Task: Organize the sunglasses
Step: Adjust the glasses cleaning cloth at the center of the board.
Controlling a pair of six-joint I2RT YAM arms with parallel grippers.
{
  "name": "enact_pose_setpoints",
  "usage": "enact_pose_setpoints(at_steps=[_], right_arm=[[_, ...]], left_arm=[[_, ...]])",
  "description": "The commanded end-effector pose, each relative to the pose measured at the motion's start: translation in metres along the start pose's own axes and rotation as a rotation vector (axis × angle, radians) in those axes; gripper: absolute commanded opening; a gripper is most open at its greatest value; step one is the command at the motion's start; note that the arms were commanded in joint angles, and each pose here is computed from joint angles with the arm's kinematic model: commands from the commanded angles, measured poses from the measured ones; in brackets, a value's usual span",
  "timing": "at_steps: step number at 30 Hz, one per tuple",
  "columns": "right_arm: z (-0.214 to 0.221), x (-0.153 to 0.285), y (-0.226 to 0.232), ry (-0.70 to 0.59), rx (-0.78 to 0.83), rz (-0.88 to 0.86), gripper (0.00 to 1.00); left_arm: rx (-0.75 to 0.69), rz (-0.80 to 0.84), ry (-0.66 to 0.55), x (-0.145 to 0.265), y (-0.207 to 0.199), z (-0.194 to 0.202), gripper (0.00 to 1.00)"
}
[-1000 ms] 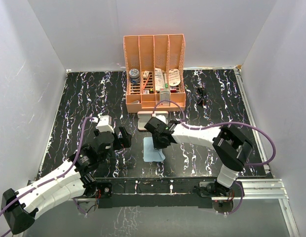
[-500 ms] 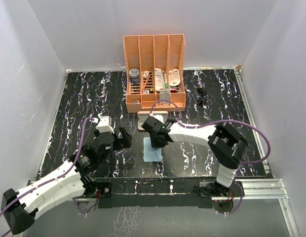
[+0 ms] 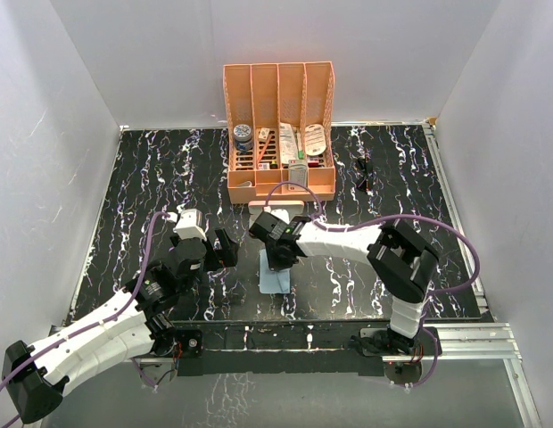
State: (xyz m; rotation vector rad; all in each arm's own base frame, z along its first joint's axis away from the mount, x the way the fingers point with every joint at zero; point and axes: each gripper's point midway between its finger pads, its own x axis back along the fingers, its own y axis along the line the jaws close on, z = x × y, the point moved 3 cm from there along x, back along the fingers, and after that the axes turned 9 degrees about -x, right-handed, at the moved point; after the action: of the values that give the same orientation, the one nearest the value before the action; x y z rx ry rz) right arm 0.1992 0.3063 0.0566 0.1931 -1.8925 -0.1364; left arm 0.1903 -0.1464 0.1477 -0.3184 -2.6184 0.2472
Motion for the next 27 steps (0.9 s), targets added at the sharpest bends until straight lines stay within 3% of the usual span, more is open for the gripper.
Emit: enact_pose_setpoints(at_steps=[1, 27], right_arm=[[-0.009, 0.005, 0.015, -0.022, -0.007, -0.025, 0.0], [-0.003, 0.003, 0.036, -0.017, 0.03, -0.048, 0.0]], left_arm=[[0.006, 0.004, -0.007, 0.001, 0.001, 0.003, 0.99], [0.013, 0.003, -0.002, 0.0, 0.002, 0.007, 0.99]])
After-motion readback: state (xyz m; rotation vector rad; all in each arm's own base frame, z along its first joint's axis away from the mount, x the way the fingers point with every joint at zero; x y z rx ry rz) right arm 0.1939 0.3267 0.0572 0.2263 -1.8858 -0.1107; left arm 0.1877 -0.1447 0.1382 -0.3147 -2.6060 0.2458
